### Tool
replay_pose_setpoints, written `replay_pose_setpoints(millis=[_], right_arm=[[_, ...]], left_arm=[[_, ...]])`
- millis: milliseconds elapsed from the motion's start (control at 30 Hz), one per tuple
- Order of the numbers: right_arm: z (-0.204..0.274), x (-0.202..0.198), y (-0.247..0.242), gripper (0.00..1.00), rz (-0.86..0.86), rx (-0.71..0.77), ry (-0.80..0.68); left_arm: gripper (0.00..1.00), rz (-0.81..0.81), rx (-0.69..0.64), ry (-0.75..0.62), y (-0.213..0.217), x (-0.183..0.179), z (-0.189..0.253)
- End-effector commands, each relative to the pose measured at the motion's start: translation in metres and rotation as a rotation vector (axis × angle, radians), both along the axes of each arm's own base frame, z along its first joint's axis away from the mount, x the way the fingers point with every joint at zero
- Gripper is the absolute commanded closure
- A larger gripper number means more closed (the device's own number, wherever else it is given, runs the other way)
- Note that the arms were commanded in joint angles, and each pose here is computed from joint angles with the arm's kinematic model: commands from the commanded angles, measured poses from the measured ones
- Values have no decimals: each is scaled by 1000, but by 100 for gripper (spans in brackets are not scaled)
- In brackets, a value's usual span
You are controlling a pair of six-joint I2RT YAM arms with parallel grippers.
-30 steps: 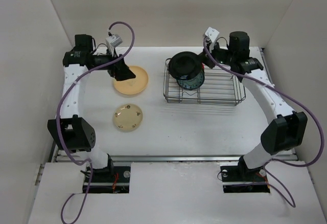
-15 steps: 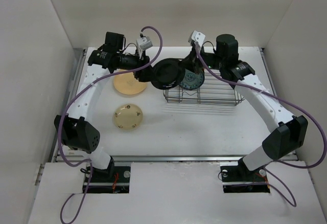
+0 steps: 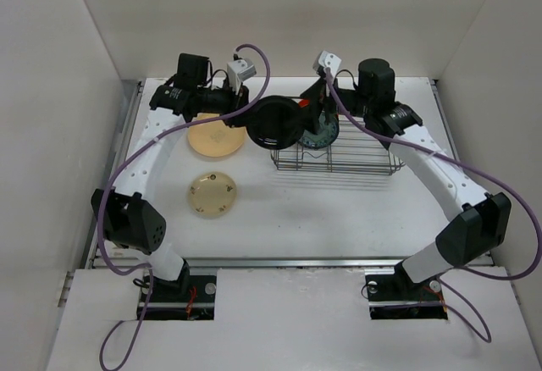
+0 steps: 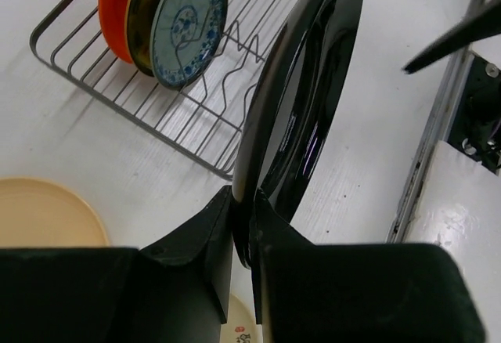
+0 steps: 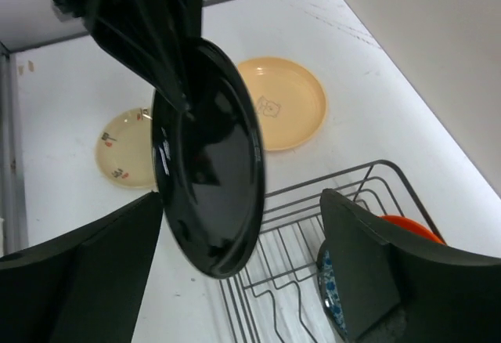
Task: Unload the plates from the dish rack
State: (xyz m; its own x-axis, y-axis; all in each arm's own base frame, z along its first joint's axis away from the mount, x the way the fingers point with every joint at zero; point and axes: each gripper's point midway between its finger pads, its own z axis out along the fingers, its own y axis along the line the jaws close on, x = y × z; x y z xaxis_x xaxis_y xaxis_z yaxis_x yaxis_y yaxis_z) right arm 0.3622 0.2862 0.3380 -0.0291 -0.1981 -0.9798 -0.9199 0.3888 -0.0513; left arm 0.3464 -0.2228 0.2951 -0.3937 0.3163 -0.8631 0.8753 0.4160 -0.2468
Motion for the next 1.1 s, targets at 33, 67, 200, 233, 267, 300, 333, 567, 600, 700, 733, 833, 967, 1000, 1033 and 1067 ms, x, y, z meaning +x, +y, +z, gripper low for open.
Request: replay_pose_setpoints(millis=[33,67,200,233,267,300,333,567,600,700,733,833,967,1000,1033,1067], right_arm=[[40,-21,5,4,60,72,-105],[38,-17,4,0,41,68,-107],[43,-6,-9,0,-74,60,-137],[39,-1,-12,0,-103,54,-136],[37,5,-19,0,-161,44,-139],[37,9,-22,0,-190,39,-142],[37,11,-27,0,-220,35,-145],[27,27,-51,0,-361,7,-144],[22,29,-55,0,-370,0,-136],[16,32,-58,0,-379,-5,-129],[16,32,-58,0,-379,-5,-129],[18,33,-58,0,-379,0,-137],[13,35,-62,0,-388,-6,-129],[13,35,-62,0,-388,-6,-129],[9,34,-62,0,-388,-11,-122],[9,37,-66,0,-395,-17,-129]], left_arm=[[100,106,2,-18,6,10,2],[100,114,5,-27,7,10,1],[100,197,-3,65,45,9,-17],[100,222,4,102,61,9,-30],[100,225,9,127,68,6,-37],[100,214,22,121,76,1,-41],[100,216,43,164,84,-10,-49],[100,318,204,301,151,-41,-107],[100,336,235,301,163,-42,-111],[100,301,293,348,176,-61,-133],[100,305,313,362,182,-62,-140],[100,308,354,415,194,-74,-160],[100,307,364,446,202,-77,-180],[100,298,366,452,202,-80,-183],[100,303,362,481,205,-80,-192],[100,300,362,492,205,-80,-195]])
